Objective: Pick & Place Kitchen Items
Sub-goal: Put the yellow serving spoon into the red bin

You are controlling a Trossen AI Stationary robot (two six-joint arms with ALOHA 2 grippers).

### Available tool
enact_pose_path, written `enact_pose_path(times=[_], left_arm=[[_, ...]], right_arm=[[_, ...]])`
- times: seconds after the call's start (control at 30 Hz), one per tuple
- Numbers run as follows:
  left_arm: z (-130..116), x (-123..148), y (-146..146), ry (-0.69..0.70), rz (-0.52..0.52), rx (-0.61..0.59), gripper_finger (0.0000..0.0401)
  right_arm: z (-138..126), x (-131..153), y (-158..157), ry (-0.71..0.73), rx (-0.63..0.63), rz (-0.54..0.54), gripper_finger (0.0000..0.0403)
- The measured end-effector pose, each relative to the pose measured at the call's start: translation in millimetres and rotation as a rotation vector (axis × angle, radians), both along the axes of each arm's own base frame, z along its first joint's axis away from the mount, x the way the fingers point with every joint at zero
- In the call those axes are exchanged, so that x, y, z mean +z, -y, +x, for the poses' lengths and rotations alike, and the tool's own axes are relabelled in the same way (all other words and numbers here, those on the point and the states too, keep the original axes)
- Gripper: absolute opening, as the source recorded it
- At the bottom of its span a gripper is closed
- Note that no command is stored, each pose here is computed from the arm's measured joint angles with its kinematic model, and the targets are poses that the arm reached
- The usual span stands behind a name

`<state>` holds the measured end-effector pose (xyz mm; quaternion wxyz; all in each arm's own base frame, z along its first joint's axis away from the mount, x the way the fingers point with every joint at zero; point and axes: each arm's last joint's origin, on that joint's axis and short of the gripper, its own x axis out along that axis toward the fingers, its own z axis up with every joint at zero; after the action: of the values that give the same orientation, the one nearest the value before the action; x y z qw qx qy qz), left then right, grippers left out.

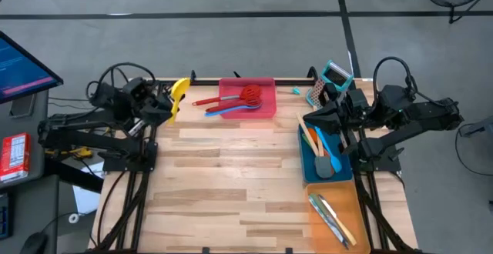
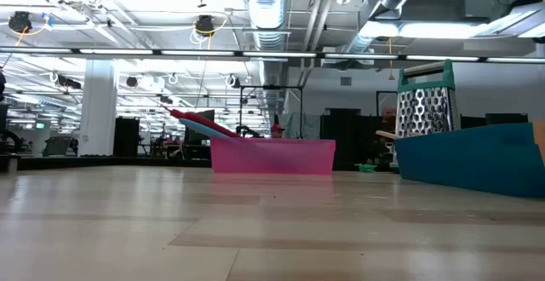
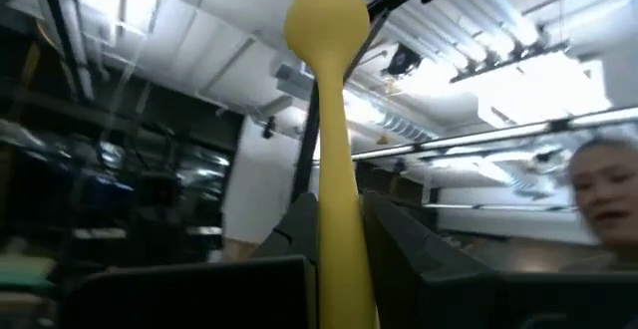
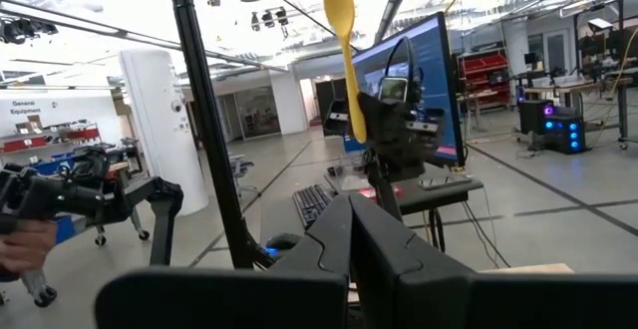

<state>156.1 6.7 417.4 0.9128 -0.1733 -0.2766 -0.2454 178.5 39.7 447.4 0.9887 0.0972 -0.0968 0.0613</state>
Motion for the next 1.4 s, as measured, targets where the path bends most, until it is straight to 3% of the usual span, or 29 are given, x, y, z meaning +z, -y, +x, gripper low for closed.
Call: enact_pose_path(times=[0.17, 0.5, 0.97, 1.17, 1.4], left_arm=[[7.9, -7.6, -3.5, -0.046, 0.065, 0.171, 0.0030], [29.7, -38.7, -15.1, -0.343, 0.195, 0.587, 0.0030], [32.6, -52.1, -28.4, -0.535, 0.195, 1.051, 0.0030], [37.9, -58.7, -32.1, -0.604, 0.297, 1.151, 0.0030], [54.1, -72.0, -36.4, -0.668, 0.375, 1.095, 0.0030]], right_arm=[[0.0, 0.0, 0.0, 0.000, 0.000, 0.000, 0.0002], [0.1, -0.1, 0.0, 0.000, 0.000, 0.000, 0.0002], [0.2, -0.2, 0.0, -0.002, 0.000, -0.001, 0.0002], [0.5, -1.7, 0.0, -0.016, -0.002, -0.012, 0.0002], [2.0, -2.2, 4.7, -0.020, -0.029, -0.015, 0.0002]])
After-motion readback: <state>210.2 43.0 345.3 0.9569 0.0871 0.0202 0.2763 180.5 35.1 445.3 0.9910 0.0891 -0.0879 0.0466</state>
